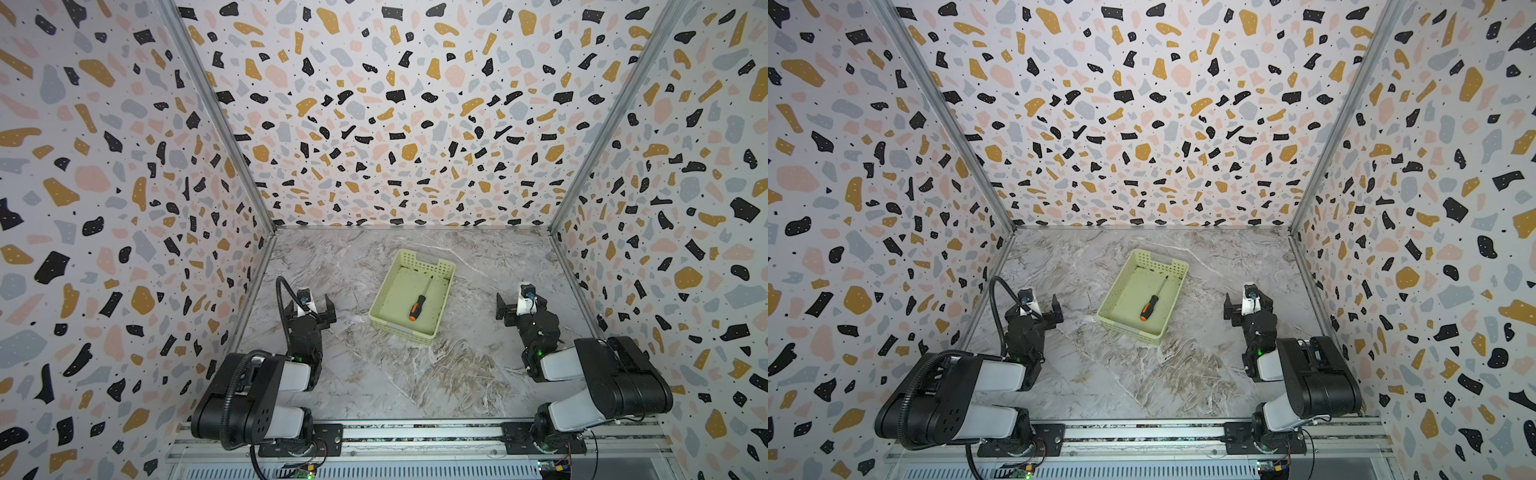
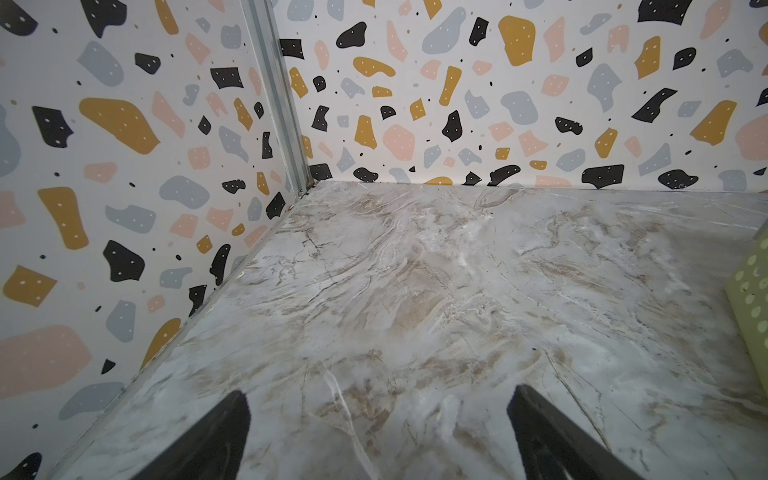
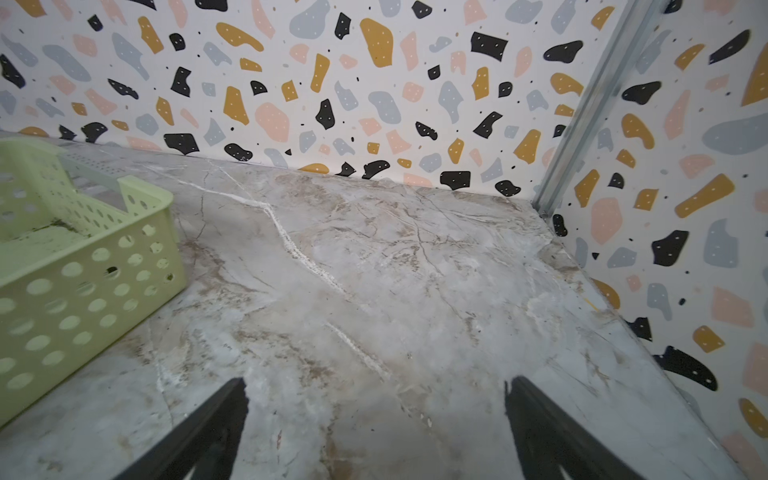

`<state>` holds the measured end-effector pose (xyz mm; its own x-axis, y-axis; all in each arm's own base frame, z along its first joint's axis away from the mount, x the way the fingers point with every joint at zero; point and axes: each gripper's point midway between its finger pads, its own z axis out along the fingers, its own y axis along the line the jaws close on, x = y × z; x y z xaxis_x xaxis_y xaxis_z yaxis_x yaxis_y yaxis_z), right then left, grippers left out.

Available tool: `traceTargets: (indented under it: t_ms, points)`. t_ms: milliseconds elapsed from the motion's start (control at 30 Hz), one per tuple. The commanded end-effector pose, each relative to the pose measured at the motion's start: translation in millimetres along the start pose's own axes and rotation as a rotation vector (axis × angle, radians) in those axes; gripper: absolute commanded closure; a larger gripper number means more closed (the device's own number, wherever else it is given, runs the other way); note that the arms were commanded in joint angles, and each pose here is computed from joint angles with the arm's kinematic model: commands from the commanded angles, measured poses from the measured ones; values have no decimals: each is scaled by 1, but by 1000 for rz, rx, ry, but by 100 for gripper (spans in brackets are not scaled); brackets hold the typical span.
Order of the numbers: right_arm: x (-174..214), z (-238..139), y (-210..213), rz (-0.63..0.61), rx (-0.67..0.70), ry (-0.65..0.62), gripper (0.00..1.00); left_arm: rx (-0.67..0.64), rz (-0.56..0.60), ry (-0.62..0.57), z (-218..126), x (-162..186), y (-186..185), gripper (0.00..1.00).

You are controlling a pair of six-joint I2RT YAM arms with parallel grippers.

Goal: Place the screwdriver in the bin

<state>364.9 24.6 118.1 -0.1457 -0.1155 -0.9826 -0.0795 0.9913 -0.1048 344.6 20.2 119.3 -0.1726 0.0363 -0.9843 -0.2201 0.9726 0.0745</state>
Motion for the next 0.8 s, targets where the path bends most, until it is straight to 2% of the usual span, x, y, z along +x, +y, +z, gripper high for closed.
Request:
traceTargets:
  t_ms: [0, 767]
  points:
    - [-5, 5, 0, 30, -25, -4, 1, 1, -20, -48, 4, -15, 0, 0]
    - [-5, 5, 1, 21, -23, -5, 1, -1, -25, -44, 5, -15, 1, 0]
